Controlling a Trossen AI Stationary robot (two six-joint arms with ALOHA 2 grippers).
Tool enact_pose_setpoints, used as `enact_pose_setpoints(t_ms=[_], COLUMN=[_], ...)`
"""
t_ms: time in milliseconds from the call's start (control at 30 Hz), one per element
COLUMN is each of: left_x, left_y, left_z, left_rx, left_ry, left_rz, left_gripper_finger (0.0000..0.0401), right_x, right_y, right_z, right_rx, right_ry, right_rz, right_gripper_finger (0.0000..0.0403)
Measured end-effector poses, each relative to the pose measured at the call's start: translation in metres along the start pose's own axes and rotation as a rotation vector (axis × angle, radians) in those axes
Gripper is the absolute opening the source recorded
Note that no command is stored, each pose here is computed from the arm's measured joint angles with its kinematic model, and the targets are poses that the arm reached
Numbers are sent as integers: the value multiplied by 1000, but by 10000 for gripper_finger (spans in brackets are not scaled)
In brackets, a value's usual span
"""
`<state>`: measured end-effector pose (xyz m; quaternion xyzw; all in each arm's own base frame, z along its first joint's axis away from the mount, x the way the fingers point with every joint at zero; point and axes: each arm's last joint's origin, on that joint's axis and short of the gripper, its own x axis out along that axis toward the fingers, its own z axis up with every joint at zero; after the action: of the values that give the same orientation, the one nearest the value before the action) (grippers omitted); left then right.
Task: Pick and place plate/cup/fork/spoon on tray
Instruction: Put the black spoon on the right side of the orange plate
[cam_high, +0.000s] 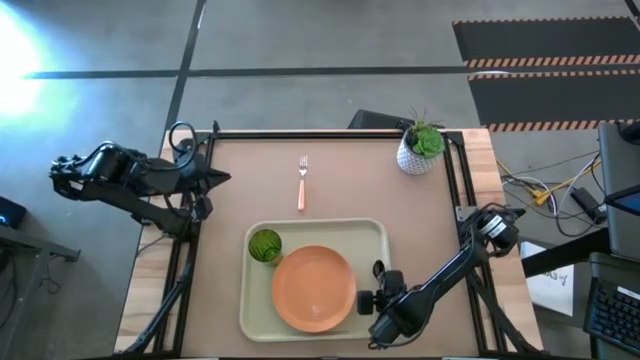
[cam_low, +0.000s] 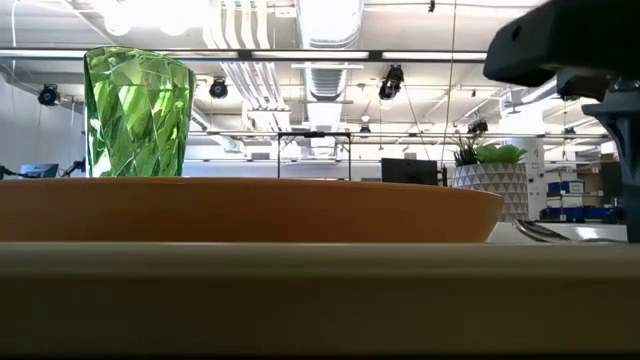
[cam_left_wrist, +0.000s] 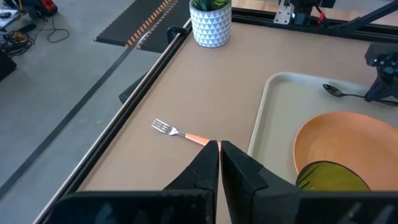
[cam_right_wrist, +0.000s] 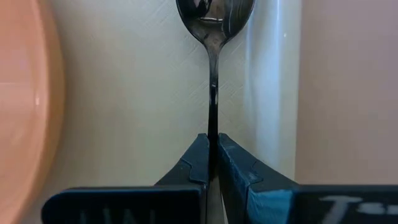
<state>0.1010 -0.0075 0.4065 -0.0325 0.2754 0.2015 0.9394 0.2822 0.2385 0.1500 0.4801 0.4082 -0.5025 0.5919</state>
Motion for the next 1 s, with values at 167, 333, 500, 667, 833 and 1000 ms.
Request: enact_pose_setpoints(t_ms=[167, 333, 500, 667, 833, 1000], left_x=[0, 1, 2, 3, 4, 5], left_y=[0, -1, -2, -3, -3, -4], left_z=[0, 0, 1, 1, 1, 1], left_rx=[0, 2, 4, 5, 6, 8], left_ry=[0, 3, 7, 10, 12, 15], left_rz=[0, 1, 3, 4, 5, 5], left_gripper_finger=[0, 0, 0, 0, 0, 0], right_x=[7, 11, 12, 12, 9, 7], right_y=[1, 3, 3, 3, 5, 6], right_z=[-3, -3, -3, -3, -3, -2], right_rx=[3, 6, 2, -11, -30, -32], right_ry=[-4, -7, -10, -8, -5, -13], right_rz=[-3, -6, -8, -7, -4, -14], right_gripper_finger=[9, 9, 9, 16, 36, 51])
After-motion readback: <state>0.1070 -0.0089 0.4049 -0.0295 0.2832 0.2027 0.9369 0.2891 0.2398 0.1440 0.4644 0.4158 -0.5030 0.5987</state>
